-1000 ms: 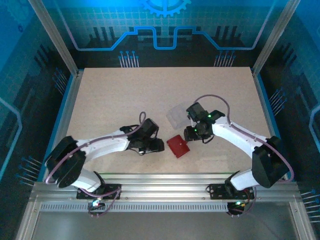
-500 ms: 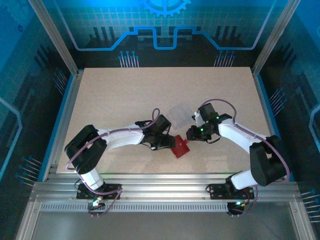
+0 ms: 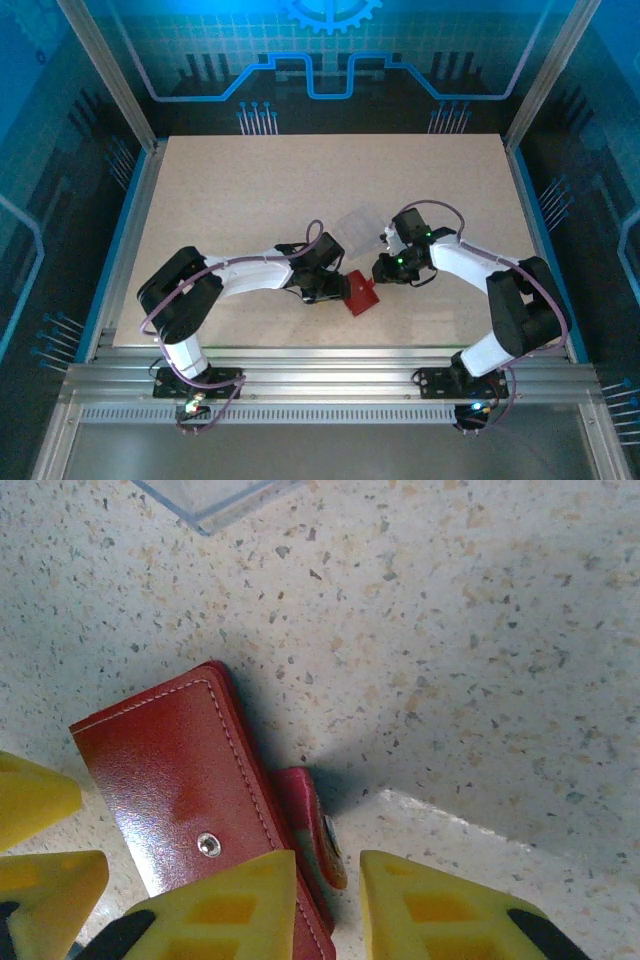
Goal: Put the credit cards into the card holder
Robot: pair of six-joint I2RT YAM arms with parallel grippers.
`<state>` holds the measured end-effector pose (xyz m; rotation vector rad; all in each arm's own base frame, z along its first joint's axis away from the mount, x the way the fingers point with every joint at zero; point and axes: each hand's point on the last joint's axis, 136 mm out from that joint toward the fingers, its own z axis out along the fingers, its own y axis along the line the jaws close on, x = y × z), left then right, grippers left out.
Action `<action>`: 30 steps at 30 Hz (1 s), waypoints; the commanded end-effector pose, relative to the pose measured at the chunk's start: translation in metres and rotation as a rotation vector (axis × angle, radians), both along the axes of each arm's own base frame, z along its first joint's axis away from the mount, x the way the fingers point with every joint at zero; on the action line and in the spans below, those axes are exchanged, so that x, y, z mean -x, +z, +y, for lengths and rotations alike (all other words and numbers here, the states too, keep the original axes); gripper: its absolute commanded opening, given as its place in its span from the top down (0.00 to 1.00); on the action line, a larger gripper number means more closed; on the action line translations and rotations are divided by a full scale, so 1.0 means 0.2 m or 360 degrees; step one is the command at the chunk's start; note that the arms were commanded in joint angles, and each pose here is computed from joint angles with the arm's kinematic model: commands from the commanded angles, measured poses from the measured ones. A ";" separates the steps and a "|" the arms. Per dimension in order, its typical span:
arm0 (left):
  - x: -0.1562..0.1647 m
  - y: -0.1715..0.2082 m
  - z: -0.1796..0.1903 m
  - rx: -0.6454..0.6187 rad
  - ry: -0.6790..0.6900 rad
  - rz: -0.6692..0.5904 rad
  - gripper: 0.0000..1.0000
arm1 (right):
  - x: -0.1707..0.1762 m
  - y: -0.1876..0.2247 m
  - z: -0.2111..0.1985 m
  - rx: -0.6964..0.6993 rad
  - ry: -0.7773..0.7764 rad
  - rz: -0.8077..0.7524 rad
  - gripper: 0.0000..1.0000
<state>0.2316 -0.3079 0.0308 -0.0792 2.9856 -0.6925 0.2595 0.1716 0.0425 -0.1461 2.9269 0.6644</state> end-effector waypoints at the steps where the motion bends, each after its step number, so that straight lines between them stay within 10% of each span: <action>1: 0.02 -0.01 -0.03 0.0017 -0.0024 0.0031 0.44 | -0.03 0.04 0.02 -0.0068 0.0009 -0.0027 0.75; 30: 0.05 -0.08 -0.05 0.0004 -0.0025 0.0078 0.44 | -0.06 0.06 0.03 -0.0160 0.0002 -0.0014 0.81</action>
